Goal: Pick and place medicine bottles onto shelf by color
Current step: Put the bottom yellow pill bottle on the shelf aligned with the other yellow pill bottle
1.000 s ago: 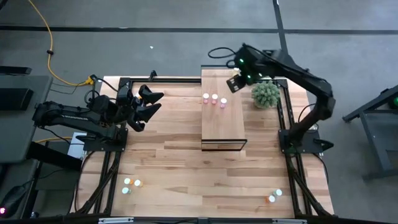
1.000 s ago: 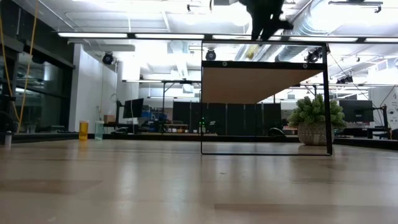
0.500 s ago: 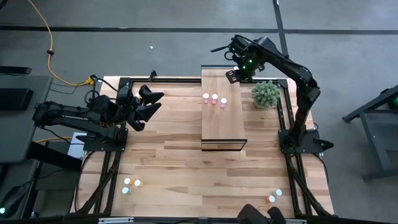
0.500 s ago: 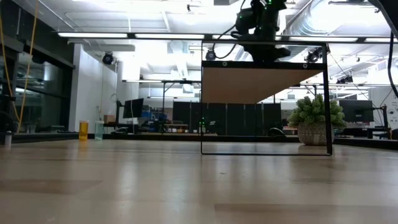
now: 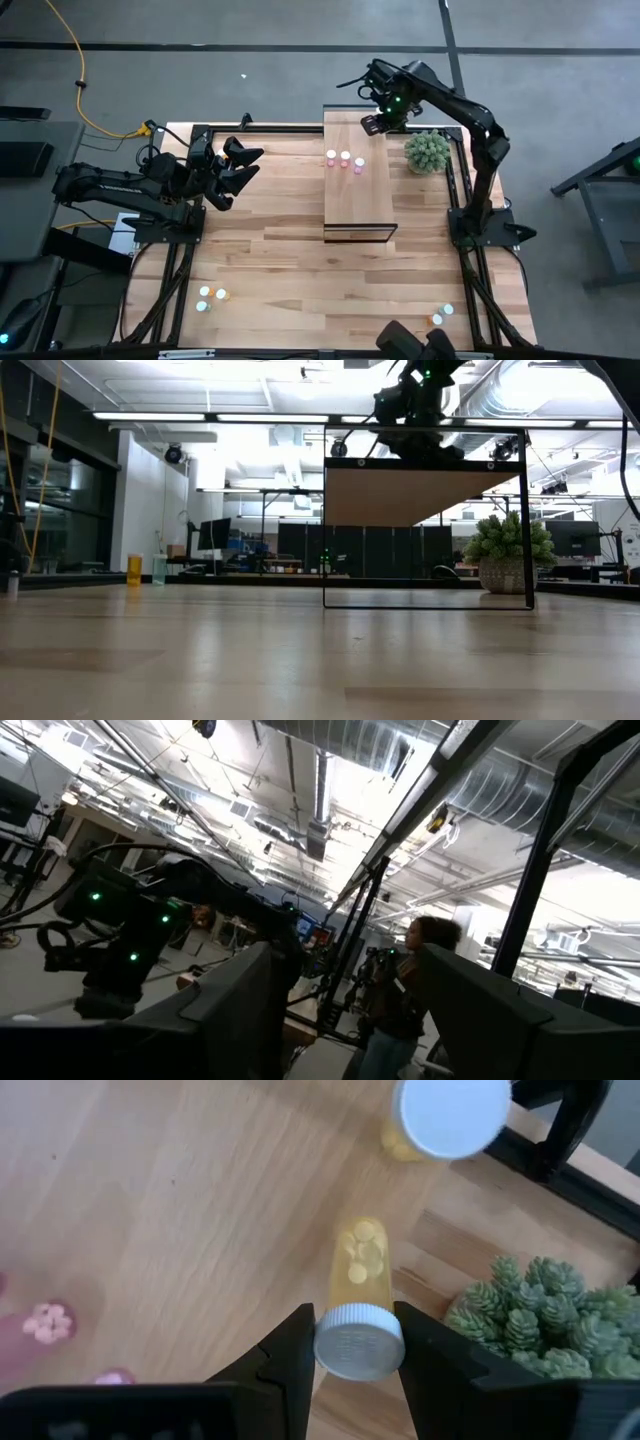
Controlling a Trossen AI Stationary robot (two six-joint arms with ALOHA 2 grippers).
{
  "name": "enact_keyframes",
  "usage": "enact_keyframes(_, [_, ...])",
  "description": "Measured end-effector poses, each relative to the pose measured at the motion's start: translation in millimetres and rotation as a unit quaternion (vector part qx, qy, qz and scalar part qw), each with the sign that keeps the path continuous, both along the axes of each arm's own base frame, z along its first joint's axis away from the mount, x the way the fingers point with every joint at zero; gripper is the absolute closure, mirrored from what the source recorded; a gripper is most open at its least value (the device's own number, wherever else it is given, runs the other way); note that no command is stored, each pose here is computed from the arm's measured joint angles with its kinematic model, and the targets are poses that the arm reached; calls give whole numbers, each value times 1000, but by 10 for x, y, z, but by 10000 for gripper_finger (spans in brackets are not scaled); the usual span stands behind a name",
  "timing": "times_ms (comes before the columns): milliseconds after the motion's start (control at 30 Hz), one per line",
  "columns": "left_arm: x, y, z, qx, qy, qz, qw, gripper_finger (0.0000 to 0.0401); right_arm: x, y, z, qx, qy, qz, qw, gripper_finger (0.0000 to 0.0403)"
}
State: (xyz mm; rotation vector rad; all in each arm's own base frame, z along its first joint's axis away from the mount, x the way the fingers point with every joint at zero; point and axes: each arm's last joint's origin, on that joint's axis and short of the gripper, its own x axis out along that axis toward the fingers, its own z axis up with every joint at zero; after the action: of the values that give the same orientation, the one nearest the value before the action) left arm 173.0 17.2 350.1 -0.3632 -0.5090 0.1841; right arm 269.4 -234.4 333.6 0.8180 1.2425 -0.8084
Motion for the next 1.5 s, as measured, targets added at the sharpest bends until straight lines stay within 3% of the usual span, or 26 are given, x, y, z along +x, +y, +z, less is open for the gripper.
enact_keyframes(833, [0,0,0,0,0,0,1000,154,38,-37,-24,-7,-11,-14,1000,288])
enact_keyframes(1267, [0,0,0,-1,0,-1,1000,154,33,-42,-25,-16,-3,-13,1000,220])
enact_keyframes(1500, [0,-1,0,-1,0,-1,1000,154,42,-55,-23,-27,-3,-15,1000,208])
